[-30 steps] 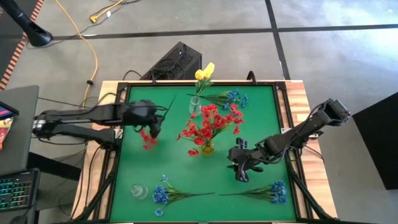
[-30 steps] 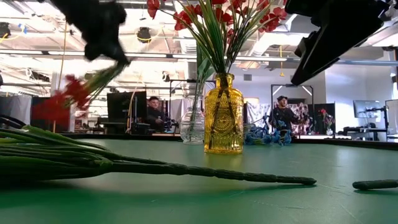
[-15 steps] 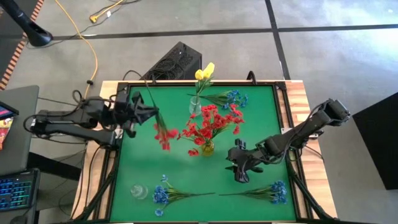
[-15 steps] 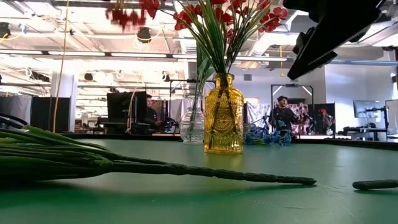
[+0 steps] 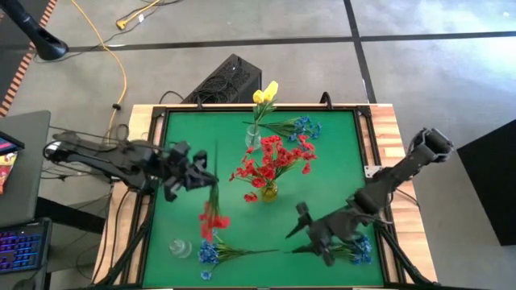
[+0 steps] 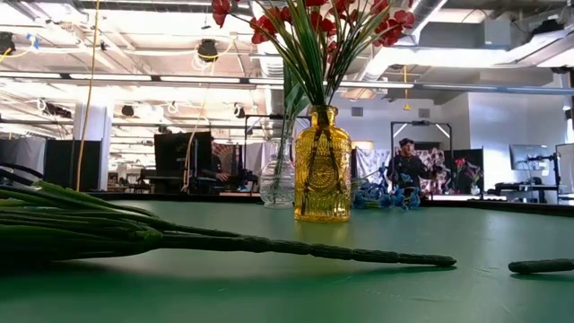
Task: Sort flowers into vase by color
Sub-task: Put the red flowers into the yellow vase
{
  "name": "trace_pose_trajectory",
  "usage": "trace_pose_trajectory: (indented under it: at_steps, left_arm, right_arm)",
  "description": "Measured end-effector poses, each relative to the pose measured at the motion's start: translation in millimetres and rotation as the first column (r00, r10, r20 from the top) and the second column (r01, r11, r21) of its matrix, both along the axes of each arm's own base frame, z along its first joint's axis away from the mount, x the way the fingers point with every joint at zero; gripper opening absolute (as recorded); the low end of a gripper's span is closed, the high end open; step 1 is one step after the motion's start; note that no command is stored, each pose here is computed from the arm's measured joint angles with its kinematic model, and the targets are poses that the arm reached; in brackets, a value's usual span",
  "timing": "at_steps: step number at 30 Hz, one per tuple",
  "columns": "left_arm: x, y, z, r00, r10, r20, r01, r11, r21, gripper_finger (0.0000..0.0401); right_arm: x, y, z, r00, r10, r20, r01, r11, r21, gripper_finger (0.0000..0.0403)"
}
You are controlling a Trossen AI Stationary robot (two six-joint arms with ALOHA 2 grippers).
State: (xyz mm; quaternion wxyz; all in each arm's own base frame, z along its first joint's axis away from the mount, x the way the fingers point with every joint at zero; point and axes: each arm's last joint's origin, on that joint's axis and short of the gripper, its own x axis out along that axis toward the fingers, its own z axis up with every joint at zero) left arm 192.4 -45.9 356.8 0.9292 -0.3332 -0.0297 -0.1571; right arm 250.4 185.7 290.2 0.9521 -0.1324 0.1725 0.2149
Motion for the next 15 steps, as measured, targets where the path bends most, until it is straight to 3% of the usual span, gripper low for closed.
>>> trace_pose_trajectory:
  at_steps: [2,4,8,11,15]
  left_arm:
    - [10.6,-9.1,-6.2,0.999,-0.033,-0.023,0.032,0.999,-0.025,0.0007]
    - [18.1,-18.6,-9.7,0.997,-0.069,-0.02,0.068,0.997,-0.042,0.0007]
    - [30.2,-35.1,-15.4,0.993,-0.121,0.008,0.122,0.991,-0.059,0.0007]
    - [38.7,-43.9,-22.6,0.993,-0.115,-0.005,0.115,0.99,-0.079,0.0007]
    - [51.8,-52.0,-35.2,0.995,-0.092,-0.041,0.088,0.991,-0.102,0.0007]
  right_arm:
    - [-4.9,10.6,16.0,0.991,0.059,0.12,-0.038,0.985,-0.169,0.022]
    - [-10.2,19.0,28.5,0.965,0.143,0.219,-0.056,0.931,-0.361,0.0215]
    - [-18.1,29.7,45.6,0.892,0.313,0.327,-0.001,0.724,-0.69,0.0204]
    - [-17.3,30.1,60.0,0.851,0.334,0.405,0.131,0.612,-0.78,0.0197]
    - [-9.9,21.6,68.1,0.843,0.326,0.428,0.24,0.485,-0.841,0.0193]
